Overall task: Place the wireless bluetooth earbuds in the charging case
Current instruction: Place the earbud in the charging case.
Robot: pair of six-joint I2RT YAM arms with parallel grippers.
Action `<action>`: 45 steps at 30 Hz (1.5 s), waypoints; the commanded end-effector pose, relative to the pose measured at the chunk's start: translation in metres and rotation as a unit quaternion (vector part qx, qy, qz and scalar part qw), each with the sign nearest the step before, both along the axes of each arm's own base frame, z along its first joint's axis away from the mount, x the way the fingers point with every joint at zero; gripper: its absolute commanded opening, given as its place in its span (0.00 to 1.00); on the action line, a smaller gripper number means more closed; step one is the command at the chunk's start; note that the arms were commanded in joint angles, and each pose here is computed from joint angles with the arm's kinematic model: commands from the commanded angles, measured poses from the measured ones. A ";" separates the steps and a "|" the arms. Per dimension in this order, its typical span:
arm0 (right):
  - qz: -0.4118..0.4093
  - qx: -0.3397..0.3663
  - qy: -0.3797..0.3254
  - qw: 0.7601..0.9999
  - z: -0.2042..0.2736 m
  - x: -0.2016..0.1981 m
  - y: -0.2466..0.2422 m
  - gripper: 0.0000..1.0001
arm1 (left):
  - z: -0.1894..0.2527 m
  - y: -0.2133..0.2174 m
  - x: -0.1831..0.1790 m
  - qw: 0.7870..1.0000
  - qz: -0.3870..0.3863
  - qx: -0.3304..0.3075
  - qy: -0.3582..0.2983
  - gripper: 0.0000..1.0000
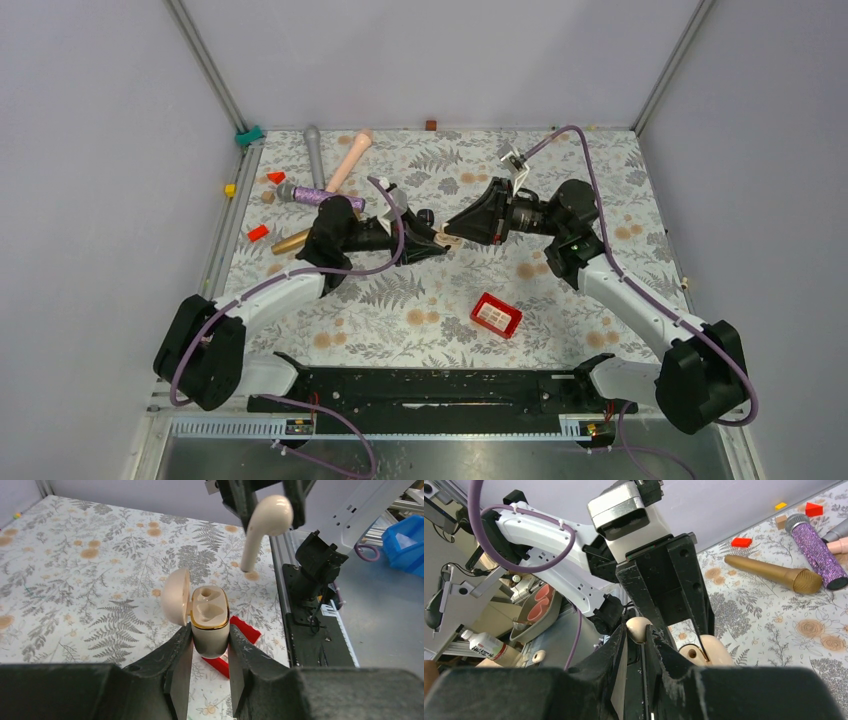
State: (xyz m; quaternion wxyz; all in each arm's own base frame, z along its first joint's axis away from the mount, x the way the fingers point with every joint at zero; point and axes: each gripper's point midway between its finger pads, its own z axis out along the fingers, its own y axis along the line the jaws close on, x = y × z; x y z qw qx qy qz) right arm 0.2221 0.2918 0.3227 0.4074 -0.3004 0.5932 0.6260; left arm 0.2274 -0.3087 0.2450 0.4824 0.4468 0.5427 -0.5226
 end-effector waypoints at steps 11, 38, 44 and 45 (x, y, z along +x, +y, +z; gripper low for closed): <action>0.003 0.033 -0.071 0.997 0.041 -0.015 -0.004 0.15 | 0.050 0.007 -0.013 0.978 0.015 -0.146 -0.150 0.03; 0.004 0.008 -0.063 0.998 0.009 -0.008 0.009 0.15 | 0.051 0.008 -0.010 0.975 0.045 -0.170 -0.135 0.03; 0.006 0.004 -0.060 0.998 0.004 -0.006 0.012 0.15 | 0.054 0.008 -0.012 0.975 0.042 -0.173 -0.133 0.03; 0.006 0.003 -0.059 0.998 0.003 -0.006 0.012 0.16 | 0.053 0.008 -0.012 0.975 0.042 -0.173 -0.132 0.03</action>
